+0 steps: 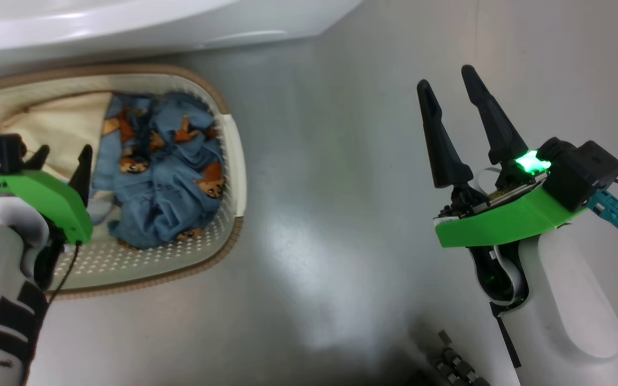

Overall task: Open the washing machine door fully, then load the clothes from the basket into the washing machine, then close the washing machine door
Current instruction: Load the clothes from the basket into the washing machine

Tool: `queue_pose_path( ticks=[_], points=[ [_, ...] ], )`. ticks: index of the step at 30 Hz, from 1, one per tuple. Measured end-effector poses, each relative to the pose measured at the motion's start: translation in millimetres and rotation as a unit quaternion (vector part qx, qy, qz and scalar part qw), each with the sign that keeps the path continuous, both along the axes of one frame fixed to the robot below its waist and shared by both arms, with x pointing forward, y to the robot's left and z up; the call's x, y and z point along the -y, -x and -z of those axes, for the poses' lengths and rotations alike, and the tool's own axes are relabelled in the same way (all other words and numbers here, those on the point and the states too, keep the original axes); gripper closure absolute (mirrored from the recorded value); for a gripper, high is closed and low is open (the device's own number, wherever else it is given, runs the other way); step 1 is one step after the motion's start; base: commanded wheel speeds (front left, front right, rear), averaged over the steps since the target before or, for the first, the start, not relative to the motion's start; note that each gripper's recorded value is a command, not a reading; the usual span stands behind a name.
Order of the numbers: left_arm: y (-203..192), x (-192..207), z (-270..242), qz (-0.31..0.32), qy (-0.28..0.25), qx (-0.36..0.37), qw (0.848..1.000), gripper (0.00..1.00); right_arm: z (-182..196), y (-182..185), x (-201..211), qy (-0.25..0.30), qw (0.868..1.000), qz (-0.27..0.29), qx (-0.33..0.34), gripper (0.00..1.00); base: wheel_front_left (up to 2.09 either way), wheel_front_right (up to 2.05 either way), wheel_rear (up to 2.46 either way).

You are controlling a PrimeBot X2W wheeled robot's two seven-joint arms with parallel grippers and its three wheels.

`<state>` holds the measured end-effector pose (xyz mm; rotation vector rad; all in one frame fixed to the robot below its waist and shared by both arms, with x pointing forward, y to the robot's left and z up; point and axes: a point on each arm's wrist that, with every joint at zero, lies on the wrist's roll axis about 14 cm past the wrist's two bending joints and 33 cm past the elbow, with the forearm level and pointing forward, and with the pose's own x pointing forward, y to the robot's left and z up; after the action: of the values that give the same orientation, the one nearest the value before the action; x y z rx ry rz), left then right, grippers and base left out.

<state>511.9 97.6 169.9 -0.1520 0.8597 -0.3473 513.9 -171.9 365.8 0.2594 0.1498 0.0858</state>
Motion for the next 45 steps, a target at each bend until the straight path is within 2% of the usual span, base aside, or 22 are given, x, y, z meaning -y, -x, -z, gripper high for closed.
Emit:
queue_pose_path(
  ticks=[11,28,29,30,36,45],
  points=[
    [3,19,58,0.027,-0.02,-0.069,0.997,0.0,27,4,14,0.015,0.999,0.01,-0.031,0.0,0.0,0.0,0.0],
    [15,35,108,0.069,-0.051,-0.145,0.986,0.02,33,8,36,0.028,0.998,0.034,-0.042,0.0,0.0,0.0,0.0],
    [14,34,108,0.069,-0.052,-0.145,0.986,0.55,33,8,37,0.028,0.998,0.034,-0.042,0.0,0.0,0.0,0.0],
    [13,33,108,0.068,-0.053,-0.144,0.986,1.0,33,8,37,0.028,0.998,0.034,-0.042,0.0,0.0,0.0,0.0],
    [9,29,103,0.059,-0.054,-0.133,0.988,1.0,28,7,36,0.023,0.998,0.035,-0.036,0.0,0.0,0.0,0.0],
    [1,38,71,0.037,-0.026,-0.095,0.994,1.0,10,0,28,0.014,0.999,0.029,-0.01,0.0,0.0,0.0,0.0]
  ],
)
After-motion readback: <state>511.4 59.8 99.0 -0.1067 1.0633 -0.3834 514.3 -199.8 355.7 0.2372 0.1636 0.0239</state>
